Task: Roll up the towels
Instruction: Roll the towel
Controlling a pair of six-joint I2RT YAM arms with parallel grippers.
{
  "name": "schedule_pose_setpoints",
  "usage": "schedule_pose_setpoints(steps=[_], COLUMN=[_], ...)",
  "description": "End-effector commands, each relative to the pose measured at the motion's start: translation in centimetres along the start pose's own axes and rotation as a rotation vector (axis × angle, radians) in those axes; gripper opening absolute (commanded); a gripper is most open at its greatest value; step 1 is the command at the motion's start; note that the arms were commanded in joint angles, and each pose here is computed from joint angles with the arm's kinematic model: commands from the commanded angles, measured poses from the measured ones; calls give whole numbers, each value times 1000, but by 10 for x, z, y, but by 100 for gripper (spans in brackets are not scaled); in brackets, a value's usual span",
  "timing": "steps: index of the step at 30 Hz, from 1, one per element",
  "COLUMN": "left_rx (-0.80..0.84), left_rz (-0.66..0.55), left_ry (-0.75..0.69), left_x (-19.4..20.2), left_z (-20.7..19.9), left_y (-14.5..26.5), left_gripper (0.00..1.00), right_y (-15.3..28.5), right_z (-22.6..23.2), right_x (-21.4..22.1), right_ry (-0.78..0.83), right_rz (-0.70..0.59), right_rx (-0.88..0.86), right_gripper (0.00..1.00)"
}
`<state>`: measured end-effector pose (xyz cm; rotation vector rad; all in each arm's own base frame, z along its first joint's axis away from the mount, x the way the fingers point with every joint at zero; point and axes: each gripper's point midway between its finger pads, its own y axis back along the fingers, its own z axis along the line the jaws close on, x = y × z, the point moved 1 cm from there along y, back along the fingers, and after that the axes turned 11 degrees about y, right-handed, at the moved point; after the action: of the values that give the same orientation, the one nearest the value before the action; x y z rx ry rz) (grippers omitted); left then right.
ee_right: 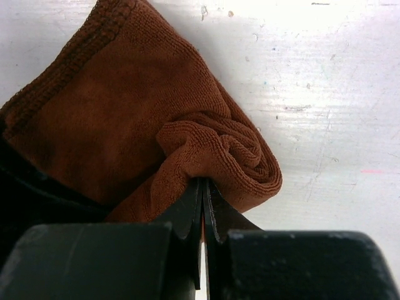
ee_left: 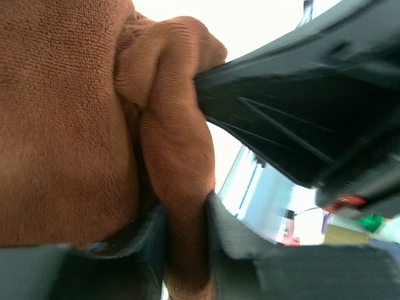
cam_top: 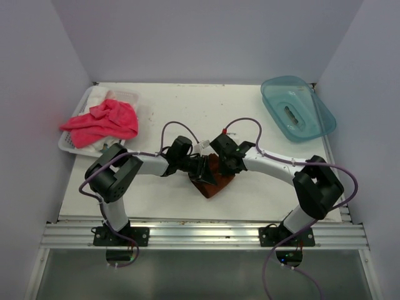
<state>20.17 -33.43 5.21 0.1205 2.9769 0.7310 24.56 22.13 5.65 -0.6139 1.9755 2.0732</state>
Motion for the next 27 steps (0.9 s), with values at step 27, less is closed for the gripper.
schedule_pose_setpoints(steps=[27], left_rx=[-274], left_rz=[-398], left_ry=[-579], left_x=[-11], left_z=[-70], left_y=[58], left_gripper=[46], right_y=[-22], right_z=[-15], right_x=[-1], right_ry=[-42], right_rz=[82], right_rx=[-31], right_gripper=[0])
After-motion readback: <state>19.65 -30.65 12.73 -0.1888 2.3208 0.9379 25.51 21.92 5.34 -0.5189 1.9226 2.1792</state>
